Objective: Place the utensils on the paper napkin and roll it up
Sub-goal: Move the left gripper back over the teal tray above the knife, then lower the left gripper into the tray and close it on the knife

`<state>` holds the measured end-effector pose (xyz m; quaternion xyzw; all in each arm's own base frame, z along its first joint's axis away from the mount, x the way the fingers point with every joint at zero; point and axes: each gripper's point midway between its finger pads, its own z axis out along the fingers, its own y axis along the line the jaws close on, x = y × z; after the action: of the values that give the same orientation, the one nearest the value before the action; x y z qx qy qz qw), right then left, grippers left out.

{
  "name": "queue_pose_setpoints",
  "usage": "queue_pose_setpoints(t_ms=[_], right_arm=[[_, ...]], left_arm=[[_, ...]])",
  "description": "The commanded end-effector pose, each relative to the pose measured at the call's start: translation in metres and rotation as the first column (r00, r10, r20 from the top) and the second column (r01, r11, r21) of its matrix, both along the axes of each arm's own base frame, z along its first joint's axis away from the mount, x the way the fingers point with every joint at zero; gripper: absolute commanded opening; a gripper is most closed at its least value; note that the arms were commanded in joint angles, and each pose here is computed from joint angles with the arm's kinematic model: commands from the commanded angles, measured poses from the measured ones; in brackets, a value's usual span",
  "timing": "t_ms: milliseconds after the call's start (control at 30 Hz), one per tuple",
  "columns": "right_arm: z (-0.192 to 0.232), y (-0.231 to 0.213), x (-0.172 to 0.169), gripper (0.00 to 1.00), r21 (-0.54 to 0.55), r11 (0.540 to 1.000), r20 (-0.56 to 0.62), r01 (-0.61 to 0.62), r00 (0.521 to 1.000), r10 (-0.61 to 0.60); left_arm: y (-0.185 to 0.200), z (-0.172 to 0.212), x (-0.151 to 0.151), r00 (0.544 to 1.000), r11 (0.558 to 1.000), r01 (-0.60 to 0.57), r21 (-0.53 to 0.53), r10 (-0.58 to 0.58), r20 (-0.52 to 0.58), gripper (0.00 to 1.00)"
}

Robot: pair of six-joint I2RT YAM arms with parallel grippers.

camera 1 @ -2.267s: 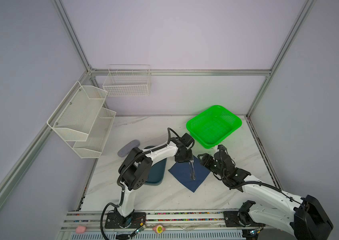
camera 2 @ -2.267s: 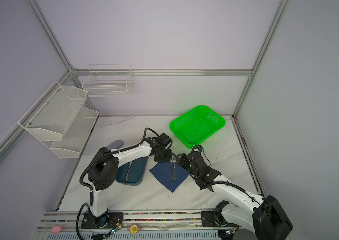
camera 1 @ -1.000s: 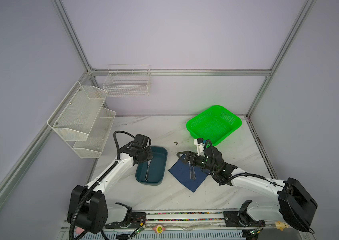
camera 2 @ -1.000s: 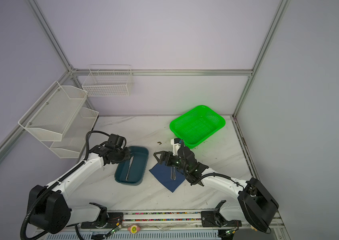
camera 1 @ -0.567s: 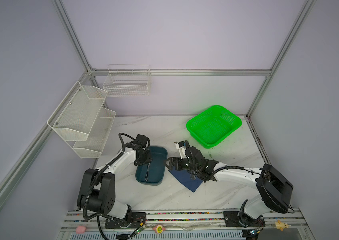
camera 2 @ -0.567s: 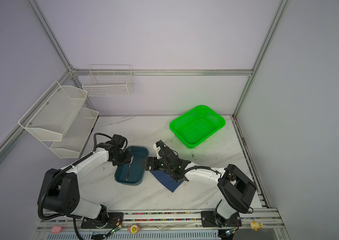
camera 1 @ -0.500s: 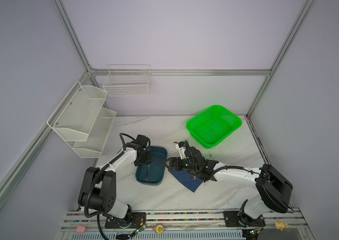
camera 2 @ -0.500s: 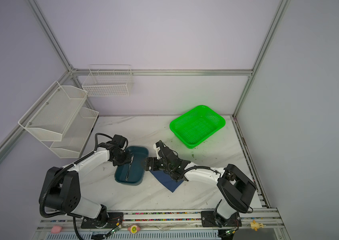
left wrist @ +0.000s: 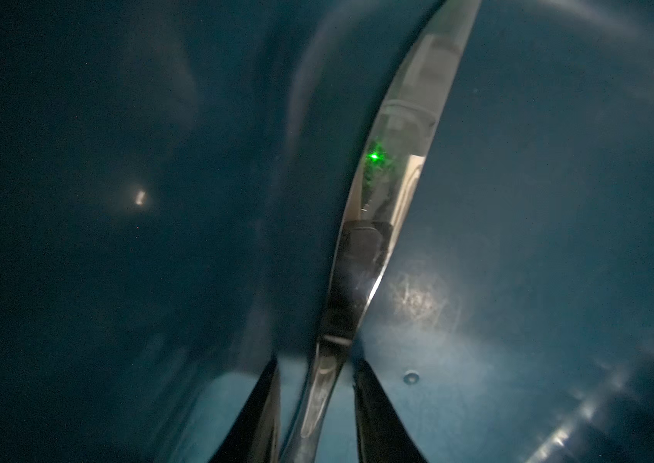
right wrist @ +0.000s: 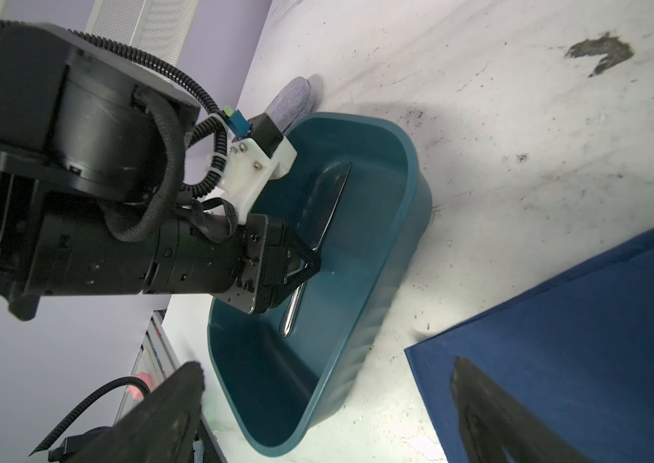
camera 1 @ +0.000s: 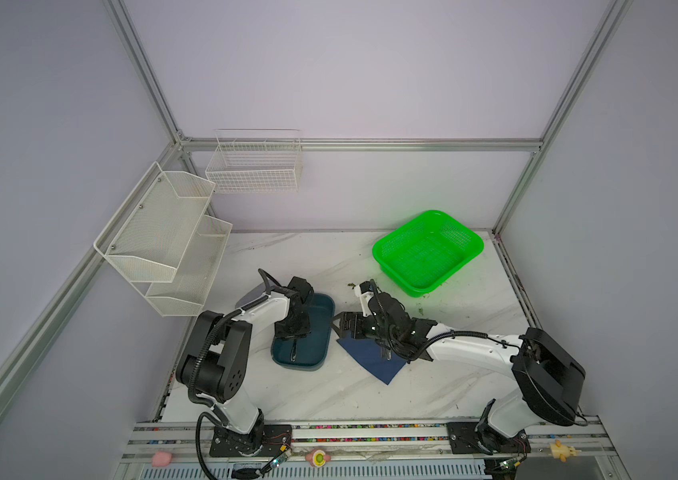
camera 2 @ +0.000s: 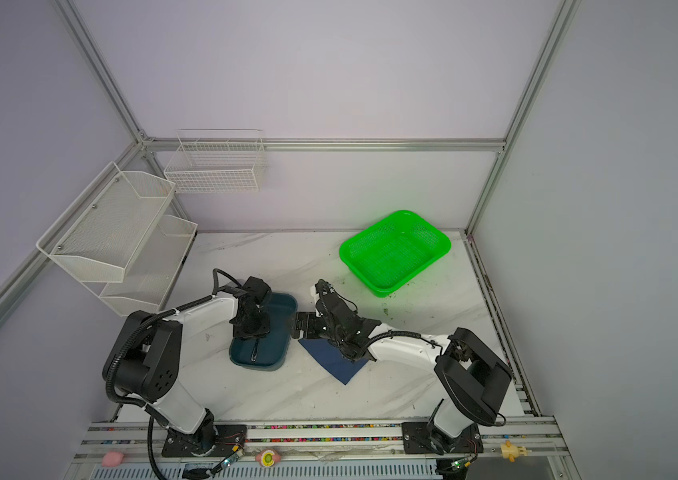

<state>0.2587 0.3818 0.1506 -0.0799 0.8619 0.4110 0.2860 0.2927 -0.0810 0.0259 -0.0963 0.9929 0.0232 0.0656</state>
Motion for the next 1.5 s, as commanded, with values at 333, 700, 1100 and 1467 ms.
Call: queue_pose_setpoints(t_ms=[333,700,1100,1467], right_arm=[[-0.006,-0.011,0.002,0.97,-0.045,0.998,0.001,0.048,0.999,-0.048],[-0.002,-0.014,0.003,0.97,-0.043,0.997,0.010,0.060,0.998,-0.060],[-0.003,-0.018,0.003,0.97,-0.054,0.996,0.012,0.074,0.997,-0.073],[-0.005,-0.020,0.004,0.97,-0.063,0.995,0.012,0.078,0.997,-0.078]], left_arm=[[-0.003,0.011,0.031,0.996,0.990,0.068,0.127,-0.075,0.047,0.25],[-0.004,-0.019,0.015,0.991,0.972,0.135,0.194,-0.127,-0.050,0.16],[-0.007,-0.014,0.017,0.991,0.975,0.134,0.176,-0.131,-0.028,0.07],[0.005,-0.006,0.023,0.988,0.955,0.150,0.257,-0.154,-0.005,0.22]])
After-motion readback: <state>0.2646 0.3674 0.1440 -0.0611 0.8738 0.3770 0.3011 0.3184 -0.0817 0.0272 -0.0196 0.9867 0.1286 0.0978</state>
